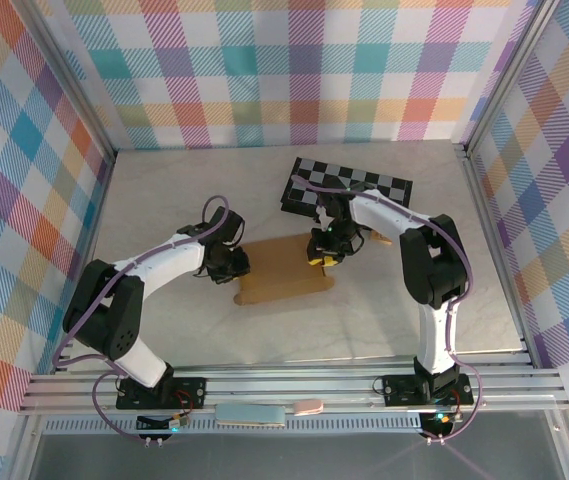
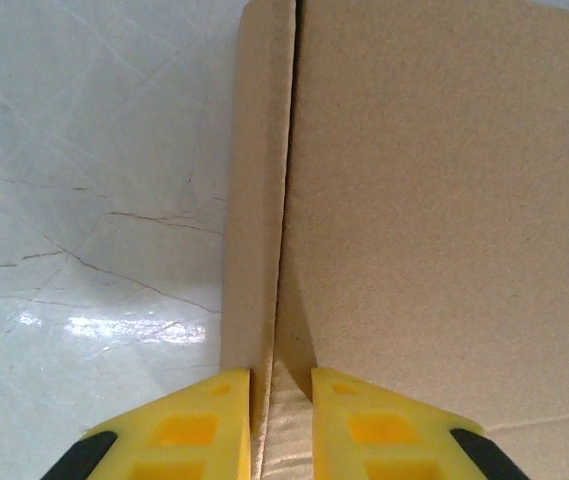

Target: Fold the paper box

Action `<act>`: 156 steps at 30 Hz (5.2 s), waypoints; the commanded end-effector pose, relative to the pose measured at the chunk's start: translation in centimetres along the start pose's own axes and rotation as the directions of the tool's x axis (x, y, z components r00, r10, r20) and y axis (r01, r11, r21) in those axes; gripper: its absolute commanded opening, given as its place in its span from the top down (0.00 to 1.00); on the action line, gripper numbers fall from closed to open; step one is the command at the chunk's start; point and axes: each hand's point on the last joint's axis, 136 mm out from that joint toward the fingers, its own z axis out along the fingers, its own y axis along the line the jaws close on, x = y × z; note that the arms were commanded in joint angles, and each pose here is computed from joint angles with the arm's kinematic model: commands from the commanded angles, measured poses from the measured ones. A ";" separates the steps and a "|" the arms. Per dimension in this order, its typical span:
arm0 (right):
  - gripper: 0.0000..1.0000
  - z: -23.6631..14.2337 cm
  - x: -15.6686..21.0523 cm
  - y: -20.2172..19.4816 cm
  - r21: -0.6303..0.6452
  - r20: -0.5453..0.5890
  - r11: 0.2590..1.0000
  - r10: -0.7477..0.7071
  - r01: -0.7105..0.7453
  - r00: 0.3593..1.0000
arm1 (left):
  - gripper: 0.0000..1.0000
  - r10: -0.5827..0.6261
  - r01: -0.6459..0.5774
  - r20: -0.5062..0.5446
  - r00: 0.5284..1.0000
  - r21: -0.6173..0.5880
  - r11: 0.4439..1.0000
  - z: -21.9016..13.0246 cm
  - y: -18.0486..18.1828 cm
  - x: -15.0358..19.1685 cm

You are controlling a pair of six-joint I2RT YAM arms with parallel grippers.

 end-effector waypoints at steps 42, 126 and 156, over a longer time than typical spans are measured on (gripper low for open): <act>0.49 -1.2 -1.1 6.7 -0.711 -0.008 0.704 -0.028 0.013 1.000 | 0.75 -0.119 0.116 0.064 0.991 0.043 0.992 -0.6 5.5 0.1; 0.36 -9.2 2.5 5.8 -0.419 -0.583 0.472 0.515 -0.776 0.628 | 0.60 0.981 -0.992 0.192 0.025 -0.119 0.049 -6.2 -11.4 3.8; 0.42 -13.3 4.5 3.2 0.139 0.399 0.891 -0.449 0.431 0.800 | 0.55 0.993 -0.986 -0.105 0.060 0.148 0.075 -6.4 -6.3 6.8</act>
